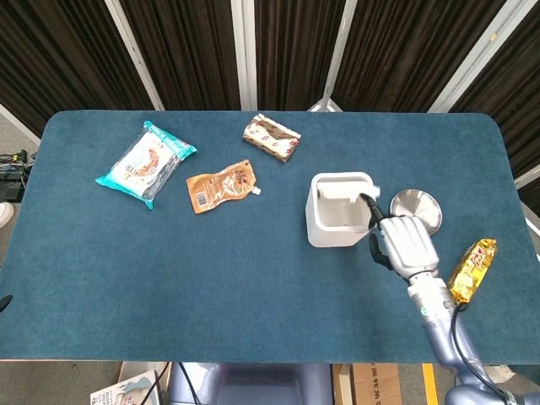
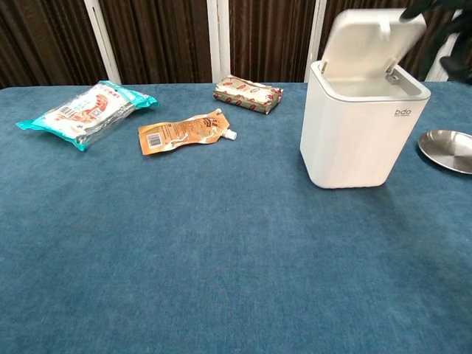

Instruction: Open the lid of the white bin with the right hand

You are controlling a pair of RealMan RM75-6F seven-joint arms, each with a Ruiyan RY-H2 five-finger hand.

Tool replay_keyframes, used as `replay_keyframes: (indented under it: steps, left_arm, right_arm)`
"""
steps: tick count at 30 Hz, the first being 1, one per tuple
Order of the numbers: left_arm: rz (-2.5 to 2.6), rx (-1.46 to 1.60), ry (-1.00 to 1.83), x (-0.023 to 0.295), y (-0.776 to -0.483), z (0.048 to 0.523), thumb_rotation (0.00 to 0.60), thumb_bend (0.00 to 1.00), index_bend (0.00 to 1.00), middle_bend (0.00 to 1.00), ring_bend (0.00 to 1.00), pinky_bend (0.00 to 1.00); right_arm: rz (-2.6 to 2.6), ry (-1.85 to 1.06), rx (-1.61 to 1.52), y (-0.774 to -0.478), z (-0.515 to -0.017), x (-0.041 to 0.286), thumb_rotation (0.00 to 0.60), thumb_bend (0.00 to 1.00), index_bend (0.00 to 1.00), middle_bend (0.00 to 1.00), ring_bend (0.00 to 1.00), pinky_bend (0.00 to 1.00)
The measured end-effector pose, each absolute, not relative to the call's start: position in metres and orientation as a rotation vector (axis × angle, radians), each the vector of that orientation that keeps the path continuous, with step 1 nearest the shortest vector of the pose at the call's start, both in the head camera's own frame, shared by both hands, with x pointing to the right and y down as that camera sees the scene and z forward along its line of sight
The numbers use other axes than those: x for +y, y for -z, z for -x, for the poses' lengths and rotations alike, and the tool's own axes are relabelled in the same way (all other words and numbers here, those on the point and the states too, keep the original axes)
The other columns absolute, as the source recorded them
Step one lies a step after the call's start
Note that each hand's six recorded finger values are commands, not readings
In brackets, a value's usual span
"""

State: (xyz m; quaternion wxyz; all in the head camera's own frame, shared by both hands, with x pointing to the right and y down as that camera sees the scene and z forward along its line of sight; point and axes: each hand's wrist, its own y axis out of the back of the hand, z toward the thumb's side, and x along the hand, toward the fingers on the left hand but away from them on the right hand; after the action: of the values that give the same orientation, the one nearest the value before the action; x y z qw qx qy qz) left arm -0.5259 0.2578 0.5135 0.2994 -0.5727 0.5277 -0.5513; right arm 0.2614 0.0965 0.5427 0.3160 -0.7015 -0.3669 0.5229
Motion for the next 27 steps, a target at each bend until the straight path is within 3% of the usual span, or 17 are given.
replay_keyframes:
  steps: [6,14,20,27]
  left_arm:
    - [1.525,1.396,1.461,0.258,-0.514,0.524,0.600,0.16,0.26,0.22,0.12,0.27]
    - [1.523,1.389,1.461,0.259,-0.513,0.523,0.600,0.16,0.26,0.22,0.12,0.27]
    - [1.522,1.394,1.460,0.259,-0.513,0.524,0.600,0.16,0.26,0.22,0.11,0.27]
    - [1.526,1.376,1.465,0.258,-0.515,0.522,0.600,0.16,0.26,0.22,0.12,0.27]
  right_arm:
    - [1.761,-1.349,-1.182,-0.532,-0.315,0.107,0.600,0.29,0.02,0.04,0.07,0.11]
    - [1.621,-1.379,-1.191,-0.549,-0.382,0.163,0.600,0.29,0.02,0.04,0.07,0.08]
    - [1.585,-1.427,-1.093,-0.562,-0.407,0.213,0.600,0.29,0.02,0.04,0.07,0.08]
    - [1.586,-1.469,-1.057,-0.564,-0.419,0.222,0.600,0.29,0.02,0.04,0.07,0.08]
